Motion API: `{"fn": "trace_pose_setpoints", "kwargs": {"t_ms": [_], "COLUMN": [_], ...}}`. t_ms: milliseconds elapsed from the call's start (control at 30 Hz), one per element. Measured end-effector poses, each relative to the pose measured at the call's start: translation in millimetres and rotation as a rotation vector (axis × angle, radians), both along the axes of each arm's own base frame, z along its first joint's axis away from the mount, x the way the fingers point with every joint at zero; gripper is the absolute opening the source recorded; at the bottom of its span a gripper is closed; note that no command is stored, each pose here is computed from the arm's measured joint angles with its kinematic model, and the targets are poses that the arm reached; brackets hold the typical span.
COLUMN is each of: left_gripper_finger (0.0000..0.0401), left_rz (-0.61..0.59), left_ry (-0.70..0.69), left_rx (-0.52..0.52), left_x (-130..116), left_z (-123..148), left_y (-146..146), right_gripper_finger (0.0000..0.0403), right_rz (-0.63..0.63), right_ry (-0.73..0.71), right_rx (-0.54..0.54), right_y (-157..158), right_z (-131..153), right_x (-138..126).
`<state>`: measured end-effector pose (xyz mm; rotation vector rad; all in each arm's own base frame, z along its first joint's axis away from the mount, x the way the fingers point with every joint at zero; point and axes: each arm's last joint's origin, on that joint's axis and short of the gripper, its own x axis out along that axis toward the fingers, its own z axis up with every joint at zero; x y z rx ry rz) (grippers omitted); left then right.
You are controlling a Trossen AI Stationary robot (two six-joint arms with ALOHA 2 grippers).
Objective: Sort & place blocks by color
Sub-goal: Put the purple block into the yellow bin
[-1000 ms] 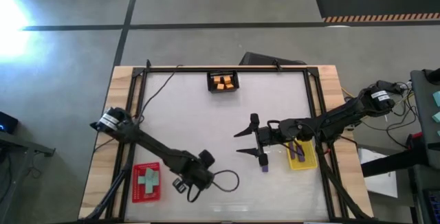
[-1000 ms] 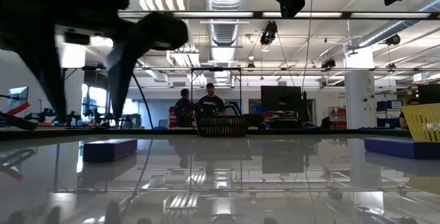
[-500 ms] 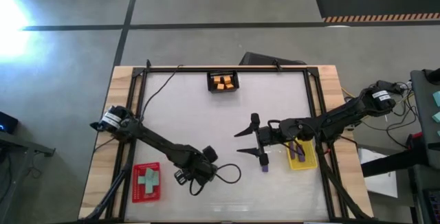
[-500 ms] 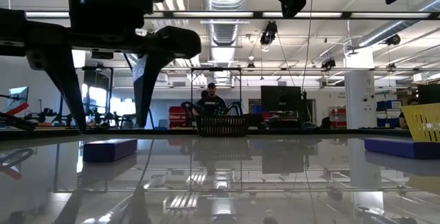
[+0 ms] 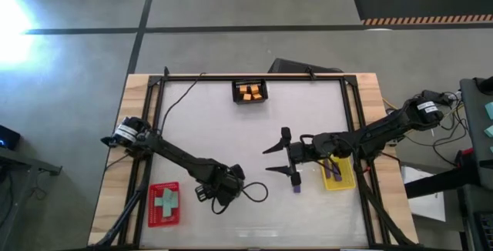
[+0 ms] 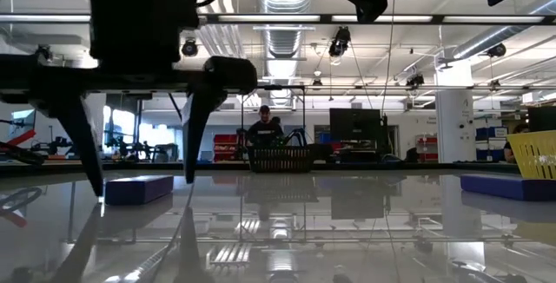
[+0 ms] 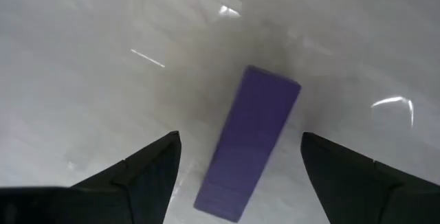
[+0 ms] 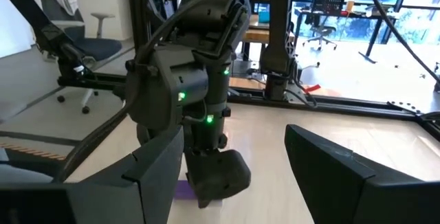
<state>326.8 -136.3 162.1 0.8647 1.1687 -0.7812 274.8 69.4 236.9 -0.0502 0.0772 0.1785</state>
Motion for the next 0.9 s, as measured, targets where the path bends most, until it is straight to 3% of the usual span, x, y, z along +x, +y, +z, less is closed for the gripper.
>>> {"fn": "trace_pose_setpoints", "kwargs": {"t_ms": [267, 667, 900], "left_gripper_finger": [0.0259, 0.0094, 0.0089], "left_rz": [-0.019, -0.005, 0.153], "left_ry": [0.001, -0.014, -0.096], "left_rx": [-0.015, -0.027, -0.022], "left_x": [-1.2, -1.1, 5.3], "left_z": [-4.6, -6.5, -3.5], "left_y": [1.4, 1.3, 2.1], "right_gripper_finger": [0.0247, 0.0247, 0.0247], "right_rz": [0.0, 0.0, 0.001], "right_ry": [0.006, 0.007, 0.008], "right_rx": [-0.002, -0.002, -0.015], "right_y": [0.0, 0.0, 0.0], "right_z": [-0.6, -0.7, -1.1], "right_x": [0.0, 0.0, 0.0]}}
